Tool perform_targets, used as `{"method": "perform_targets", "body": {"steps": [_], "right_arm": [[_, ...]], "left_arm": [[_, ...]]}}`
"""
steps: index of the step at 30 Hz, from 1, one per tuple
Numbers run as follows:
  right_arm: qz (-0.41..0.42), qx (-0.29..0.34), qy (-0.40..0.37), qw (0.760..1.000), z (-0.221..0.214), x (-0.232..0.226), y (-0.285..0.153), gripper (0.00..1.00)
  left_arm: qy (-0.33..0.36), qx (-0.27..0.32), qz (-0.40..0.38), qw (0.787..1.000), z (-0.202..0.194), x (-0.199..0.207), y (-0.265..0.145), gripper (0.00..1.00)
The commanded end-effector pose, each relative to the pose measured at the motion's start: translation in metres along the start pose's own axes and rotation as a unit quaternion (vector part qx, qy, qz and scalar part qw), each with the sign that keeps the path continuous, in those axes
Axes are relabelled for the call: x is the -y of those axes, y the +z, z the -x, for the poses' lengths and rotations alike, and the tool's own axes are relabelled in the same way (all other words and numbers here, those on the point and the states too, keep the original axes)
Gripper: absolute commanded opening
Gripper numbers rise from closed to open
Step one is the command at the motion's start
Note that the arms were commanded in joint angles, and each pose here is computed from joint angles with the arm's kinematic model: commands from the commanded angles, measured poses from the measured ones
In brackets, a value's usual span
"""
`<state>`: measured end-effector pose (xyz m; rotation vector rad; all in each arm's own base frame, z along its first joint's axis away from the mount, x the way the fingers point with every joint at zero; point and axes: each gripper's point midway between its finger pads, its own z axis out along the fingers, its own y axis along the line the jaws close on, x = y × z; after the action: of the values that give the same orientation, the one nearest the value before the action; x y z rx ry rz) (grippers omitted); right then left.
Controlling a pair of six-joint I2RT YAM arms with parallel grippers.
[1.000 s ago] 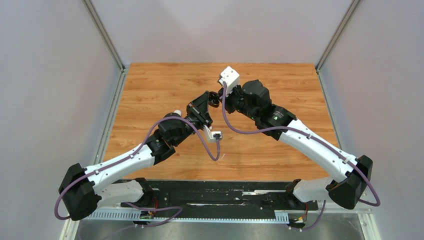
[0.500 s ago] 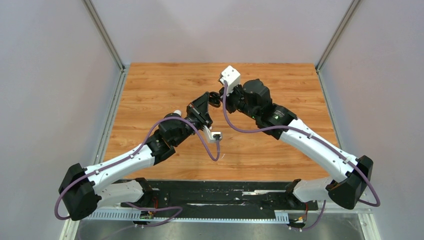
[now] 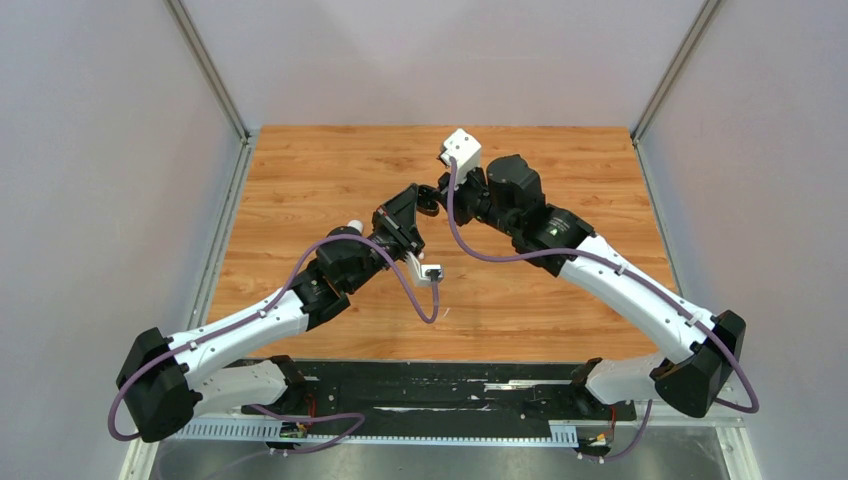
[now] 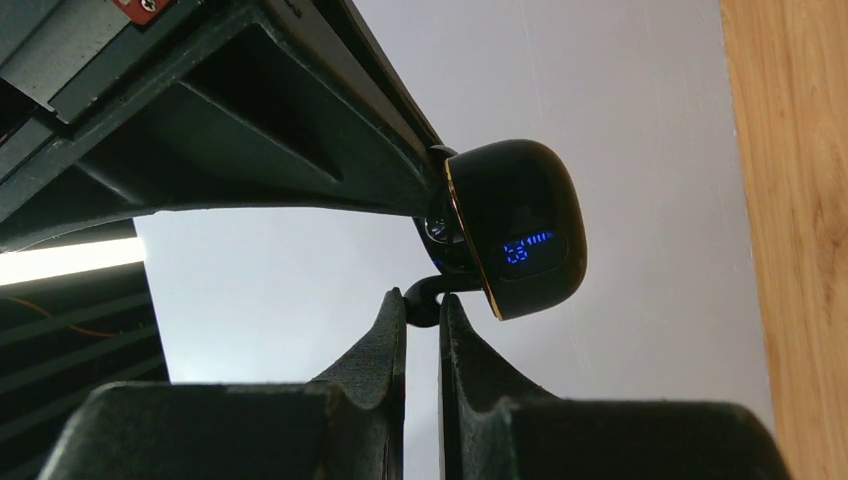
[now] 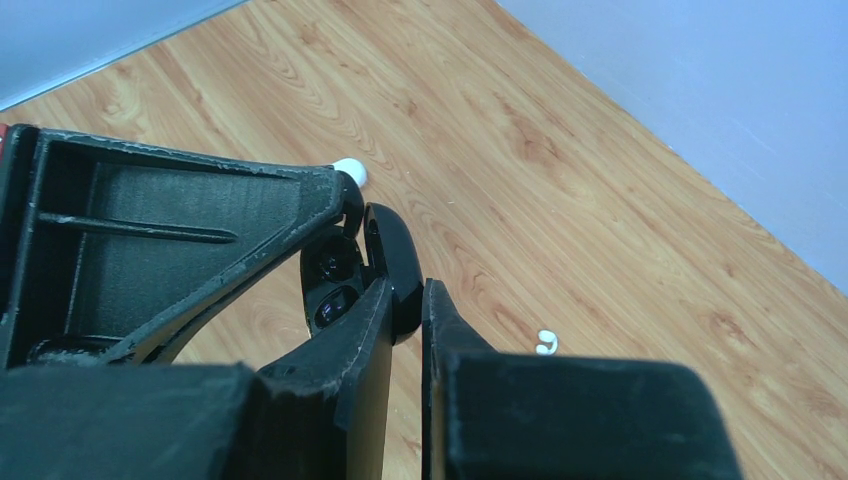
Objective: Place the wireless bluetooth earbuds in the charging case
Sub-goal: Place the earbud in the charging case.
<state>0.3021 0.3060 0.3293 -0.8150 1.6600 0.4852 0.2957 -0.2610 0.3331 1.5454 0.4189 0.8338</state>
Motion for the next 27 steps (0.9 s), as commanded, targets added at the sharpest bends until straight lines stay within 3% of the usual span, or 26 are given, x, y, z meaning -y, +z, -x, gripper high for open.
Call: {"method": "perform_targets", "body": {"steps": [1,27], "right_arm": [[0.016,0.051,0.02,0.998,0.04,-0.004,-0.006,0.0],[0.017,0.041,0.036,0.998,0.037,0.005,-0.002,0.0]], "left_arm": [[0.013,0.01,0.002,1.0,0.004,0.0,-0.002,0.0],[0.026,0.001,0.04,0.999,0.0,-0.021,0.001,0.0]]}}
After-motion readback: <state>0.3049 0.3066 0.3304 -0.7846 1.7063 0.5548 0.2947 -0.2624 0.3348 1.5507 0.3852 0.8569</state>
